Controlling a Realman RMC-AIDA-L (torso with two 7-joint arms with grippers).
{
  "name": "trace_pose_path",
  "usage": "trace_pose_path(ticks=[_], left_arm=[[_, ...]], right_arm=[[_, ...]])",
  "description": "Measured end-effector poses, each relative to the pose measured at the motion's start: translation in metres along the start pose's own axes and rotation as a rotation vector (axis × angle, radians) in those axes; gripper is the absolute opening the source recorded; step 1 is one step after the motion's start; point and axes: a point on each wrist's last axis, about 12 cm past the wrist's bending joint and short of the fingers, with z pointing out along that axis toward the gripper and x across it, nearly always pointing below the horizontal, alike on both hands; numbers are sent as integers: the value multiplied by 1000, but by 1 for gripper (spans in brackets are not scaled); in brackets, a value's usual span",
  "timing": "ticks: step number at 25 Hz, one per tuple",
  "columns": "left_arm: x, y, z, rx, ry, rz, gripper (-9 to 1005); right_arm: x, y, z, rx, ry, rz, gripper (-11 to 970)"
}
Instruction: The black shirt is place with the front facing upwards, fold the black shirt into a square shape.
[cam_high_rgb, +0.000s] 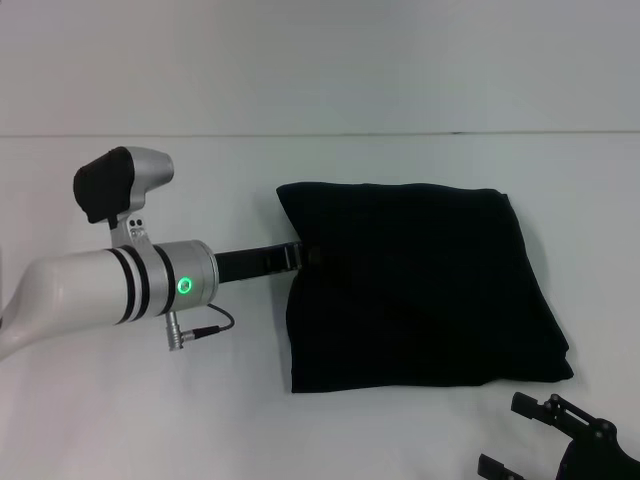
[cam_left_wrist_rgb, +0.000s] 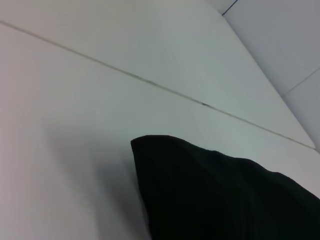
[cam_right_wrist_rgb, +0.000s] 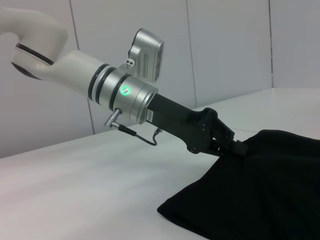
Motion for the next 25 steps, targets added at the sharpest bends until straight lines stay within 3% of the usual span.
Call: trace_pose_path(ticks=[6, 15, 25], left_arm=[[-1, 9, -9, -9, -17, -27, 60], [-7, 27, -34, -13, -61, -71, 62], [-3, 25, -36, 22, -68, -71, 72]], right_arm=[[0, 0, 0, 1, -3, 0, 884], [-3, -2, 2, 2, -10, -4, 882], [-6, -8, 3, 38, -28, -7, 883]])
